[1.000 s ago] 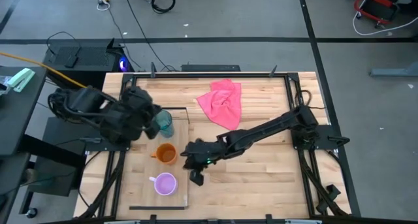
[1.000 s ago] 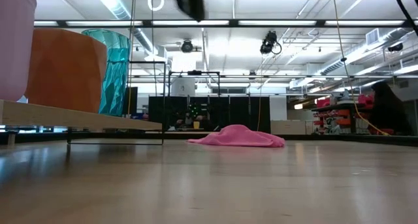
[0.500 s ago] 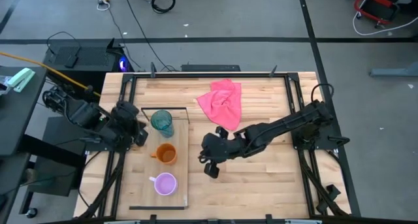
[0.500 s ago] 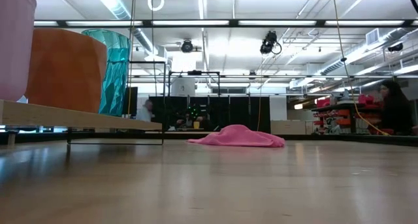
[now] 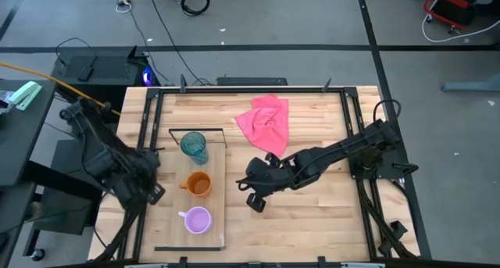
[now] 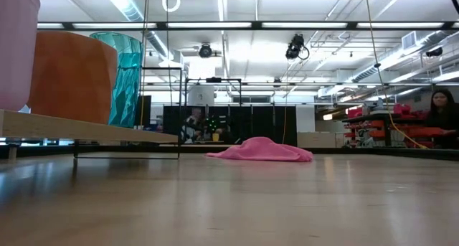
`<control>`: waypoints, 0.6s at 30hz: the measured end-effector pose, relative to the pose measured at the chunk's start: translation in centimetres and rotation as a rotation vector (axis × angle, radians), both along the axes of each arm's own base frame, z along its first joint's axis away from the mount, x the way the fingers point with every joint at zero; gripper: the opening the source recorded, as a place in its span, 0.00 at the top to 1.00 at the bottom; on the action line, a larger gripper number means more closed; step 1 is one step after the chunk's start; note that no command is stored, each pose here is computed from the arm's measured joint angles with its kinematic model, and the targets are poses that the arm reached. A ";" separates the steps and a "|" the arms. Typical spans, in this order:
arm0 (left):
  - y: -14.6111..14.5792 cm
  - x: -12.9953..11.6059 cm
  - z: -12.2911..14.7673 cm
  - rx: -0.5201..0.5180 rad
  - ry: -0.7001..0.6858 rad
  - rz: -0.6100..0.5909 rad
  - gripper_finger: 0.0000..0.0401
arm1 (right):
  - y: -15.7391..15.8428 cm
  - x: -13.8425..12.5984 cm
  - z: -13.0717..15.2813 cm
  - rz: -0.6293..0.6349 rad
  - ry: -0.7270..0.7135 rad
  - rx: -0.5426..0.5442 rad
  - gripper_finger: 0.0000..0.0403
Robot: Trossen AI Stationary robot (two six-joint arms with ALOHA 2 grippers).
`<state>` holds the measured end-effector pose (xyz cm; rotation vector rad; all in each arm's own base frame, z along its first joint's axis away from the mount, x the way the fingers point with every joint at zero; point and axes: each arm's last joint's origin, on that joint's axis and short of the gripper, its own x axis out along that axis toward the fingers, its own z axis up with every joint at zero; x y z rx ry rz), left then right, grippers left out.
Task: Stack small to large cups/mugs on shelf
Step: Put the purple cup on the shelf
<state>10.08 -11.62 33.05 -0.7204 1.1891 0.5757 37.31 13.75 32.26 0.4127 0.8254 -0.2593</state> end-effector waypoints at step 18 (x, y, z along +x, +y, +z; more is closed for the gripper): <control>-2.9 1.3 -9.0 -0.105 -0.161 0.011 0.96 | 1.9 1.9 -2.7 0.028 0.000 0.054 0.98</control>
